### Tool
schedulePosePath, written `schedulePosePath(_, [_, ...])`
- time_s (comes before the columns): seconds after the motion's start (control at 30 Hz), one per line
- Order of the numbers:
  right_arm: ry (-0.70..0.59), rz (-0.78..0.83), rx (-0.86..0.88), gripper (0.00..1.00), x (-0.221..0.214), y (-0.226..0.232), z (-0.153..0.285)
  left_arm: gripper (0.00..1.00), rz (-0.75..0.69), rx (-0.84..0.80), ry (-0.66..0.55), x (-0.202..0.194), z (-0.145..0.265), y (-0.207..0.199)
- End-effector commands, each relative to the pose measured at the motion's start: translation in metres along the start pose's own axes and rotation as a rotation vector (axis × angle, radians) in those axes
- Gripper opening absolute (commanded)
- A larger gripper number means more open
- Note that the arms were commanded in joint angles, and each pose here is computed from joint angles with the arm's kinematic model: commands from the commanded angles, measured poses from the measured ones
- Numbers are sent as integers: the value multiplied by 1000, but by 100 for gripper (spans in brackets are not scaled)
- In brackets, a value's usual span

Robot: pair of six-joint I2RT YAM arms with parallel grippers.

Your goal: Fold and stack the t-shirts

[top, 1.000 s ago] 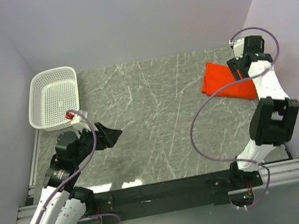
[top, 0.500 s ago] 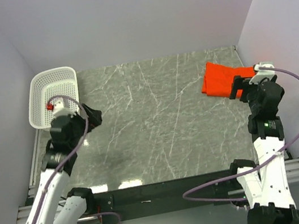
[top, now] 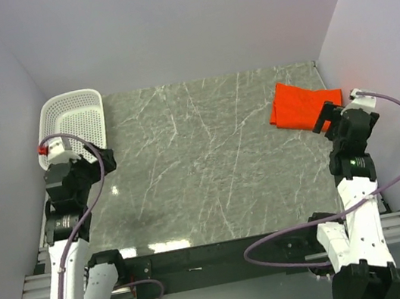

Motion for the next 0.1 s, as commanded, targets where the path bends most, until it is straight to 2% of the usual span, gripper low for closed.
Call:
schedulePosePath(0.0, [-72, -6, -67, 99, 17, -12, -2, 99, -48, 9, 12, -5, 0, 6])
schedulePosePath(0.07, [-68, 12, -61, 100, 17, -12, -3, 99, -48, 1, 18, -6, -1, 5])
Point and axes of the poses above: each gripper's point midway between its finger pads, its own z axis back along the fingers, its own y axis along the line the jaws close on, x = y × z, the point moved 1 cm from there along z, back along the fingers, and after that the axes turned 14 degrees about z, right-handed, at the moved point
